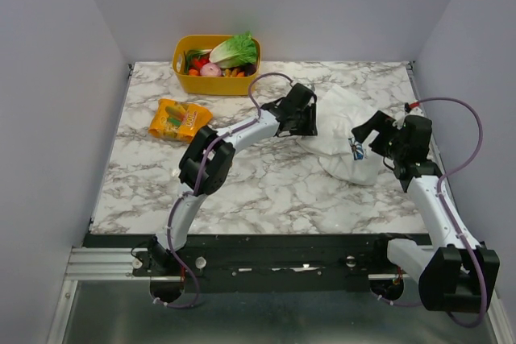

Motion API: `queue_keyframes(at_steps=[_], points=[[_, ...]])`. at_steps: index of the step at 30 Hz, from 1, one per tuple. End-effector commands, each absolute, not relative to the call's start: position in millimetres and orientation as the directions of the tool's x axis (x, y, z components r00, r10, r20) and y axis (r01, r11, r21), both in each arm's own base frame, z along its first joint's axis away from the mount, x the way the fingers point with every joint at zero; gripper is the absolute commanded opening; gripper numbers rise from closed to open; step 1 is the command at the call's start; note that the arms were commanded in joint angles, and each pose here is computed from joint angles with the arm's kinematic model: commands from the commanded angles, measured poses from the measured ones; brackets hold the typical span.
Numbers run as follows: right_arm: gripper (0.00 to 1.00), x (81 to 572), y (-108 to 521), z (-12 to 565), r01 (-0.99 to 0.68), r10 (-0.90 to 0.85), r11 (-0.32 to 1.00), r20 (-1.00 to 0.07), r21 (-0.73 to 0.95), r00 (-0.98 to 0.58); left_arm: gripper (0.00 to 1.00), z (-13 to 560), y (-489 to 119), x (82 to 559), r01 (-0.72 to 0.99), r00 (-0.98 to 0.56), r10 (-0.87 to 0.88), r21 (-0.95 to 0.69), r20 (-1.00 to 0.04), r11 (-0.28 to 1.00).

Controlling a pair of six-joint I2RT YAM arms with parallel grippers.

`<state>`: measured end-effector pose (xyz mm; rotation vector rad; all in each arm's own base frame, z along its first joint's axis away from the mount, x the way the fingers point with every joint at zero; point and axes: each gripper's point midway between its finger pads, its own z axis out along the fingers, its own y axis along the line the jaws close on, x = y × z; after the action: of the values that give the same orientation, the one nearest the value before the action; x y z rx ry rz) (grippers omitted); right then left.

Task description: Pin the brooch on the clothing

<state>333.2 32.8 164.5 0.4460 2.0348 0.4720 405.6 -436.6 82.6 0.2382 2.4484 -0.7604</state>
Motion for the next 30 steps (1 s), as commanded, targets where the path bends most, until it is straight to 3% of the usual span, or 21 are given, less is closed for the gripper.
queue_keyframes(at_steps=[1,3,6,12,14,15,16,18,22,30], points=[[1.00,324,23,158,0.158,0.474,0.874,-0.737,0.459,-0.481,0.30,79,-449,395,0.360,-0.841,0.045,-0.494,-0.540,0.791],[1.00,320,21,151,0.174,0.472,0.877,-0.731,0.448,-0.494,0.15,91,-449,395,0.382,-0.826,0.051,-0.492,-0.561,0.783],[1.00,318,23,144,0.176,0.474,0.874,-0.717,0.452,-0.512,0.00,114,-448,395,0.416,-0.804,0.055,-0.495,-0.592,0.763],[1.00,314,24,140,0.175,0.468,0.877,-0.709,0.448,-0.528,0.01,162,-434,394,0.445,-0.745,0.027,-0.466,-0.667,0.764],[1.00,313,24,137,0.179,0.463,0.879,-0.704,0.441,-0.539,0.14,163,-422,395,0.422,-0.742,0.032,-0.430,-0.669,0.798],[1.00,313,24,135,0.179,0.462,0.879,-0.700,0.441,-0.544,0.35,160,-415,399,0.403,-0.743,0.026,-0.416,-0.668,0.815],[1.00,313,25,133,0.178,0.459,0.880,-0.697,0.440,-0.550,0.48,158,-410,401,0.392,-0.749,0.022,-0.415,-0.662,0.821],[1.00,312,27,132,0.171,0.457,0.880,-0.692,0.443,-0.559,0.58,146,-404,401,0.366,-0.779,0.019,-0.430,-0.627,0.826],[1.00,312,28,126,0.171,0.454,0.880,-0.677,0.444,-0.579,0.66,120,-395,404,0.329,-0.827,0.013,-0.465,-0.562,0.822],[1.00,311,32,122,0.156,0.446,0.880,-0.667,0.449,-0.597,0.66,86,-410,404,0.325,-0.862,0.028,-0.509,-0.506,0.797]])
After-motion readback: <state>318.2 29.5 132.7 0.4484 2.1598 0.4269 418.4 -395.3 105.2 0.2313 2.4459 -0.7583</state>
